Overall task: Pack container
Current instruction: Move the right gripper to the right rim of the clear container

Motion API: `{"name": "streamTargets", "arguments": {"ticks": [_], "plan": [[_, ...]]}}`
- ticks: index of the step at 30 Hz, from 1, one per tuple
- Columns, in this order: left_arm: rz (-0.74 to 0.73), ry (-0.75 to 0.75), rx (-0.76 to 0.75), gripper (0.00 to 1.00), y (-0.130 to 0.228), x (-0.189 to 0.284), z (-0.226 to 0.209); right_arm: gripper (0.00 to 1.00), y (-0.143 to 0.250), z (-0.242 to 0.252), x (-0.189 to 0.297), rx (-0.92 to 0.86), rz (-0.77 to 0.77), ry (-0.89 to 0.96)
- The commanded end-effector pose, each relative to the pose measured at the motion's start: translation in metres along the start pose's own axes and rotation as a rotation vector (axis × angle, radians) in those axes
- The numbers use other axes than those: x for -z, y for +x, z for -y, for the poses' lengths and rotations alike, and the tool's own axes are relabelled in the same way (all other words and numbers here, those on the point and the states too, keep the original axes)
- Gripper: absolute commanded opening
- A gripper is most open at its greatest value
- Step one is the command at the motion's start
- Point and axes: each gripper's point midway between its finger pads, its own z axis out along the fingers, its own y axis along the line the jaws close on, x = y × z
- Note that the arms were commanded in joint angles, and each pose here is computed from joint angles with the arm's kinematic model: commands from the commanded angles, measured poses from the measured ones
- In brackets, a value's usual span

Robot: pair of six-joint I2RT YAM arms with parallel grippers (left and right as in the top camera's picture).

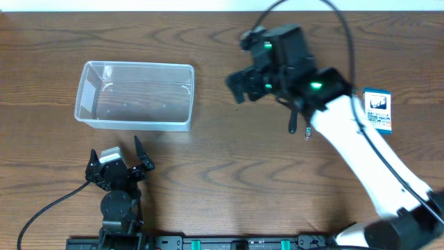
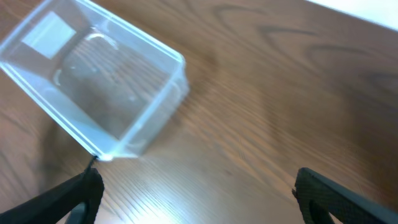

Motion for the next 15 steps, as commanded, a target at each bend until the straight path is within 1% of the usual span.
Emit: {"name": "streamTargets", "arguments": {"ticks": [1, 2, 3, 4, 6, 8, 12, 15], "plan": [[-0.042, -0.021, -0.020, 0.98, 0.016, -0.001, -0.004, 0.89, 0.004, -0.020, -0.035, -0.160, -0.035, -0.056], [-0.042, -0.021, -0.020, 0.98, 0.016, -0.001, -0.004, 0.88, 0.009, -0.019, -0.045, -0.226, -0.054, -0.030], [-0.042, -0.021, -0.020, 0.98, 0.016, -0.001, -0.004, 0.90, 0.017, -0.019, -0.055, -0.295, -0.075, 0.007], [-0.042, -0.021, -0.020, 0.98, 0.016, -0.001, -0.004, 0.98, 0.024, -0.019, -0.063, -0.347, -0.093, 0.039], [-0.042, -0.021, -0.020, 0.98, 0.016, -0.001, -0.004, 0.99, 0.038, -0.029, -0.080, -0.409, -0.125, 0.075], [-0.042, -0.021, -0.020, 0.98, 0.016, -0.001, -0.004, 0.99, 0.049, -0.046, -0.092, -0.421, -0.149, 0.083], [-0.042, -0.021, -0.020, 0.98, 0.016, -0.001, -0.004, 0.96, 0.068, -0.069, -0.105, -0.385, -0.154, 0.161], [-0.042, -0.021, -0.020, 0.98, 0.016, -0.001, -0.004, 0.89, 0.076, -0.068, -0.106, -0.416, -0.115, 0.289]]}}
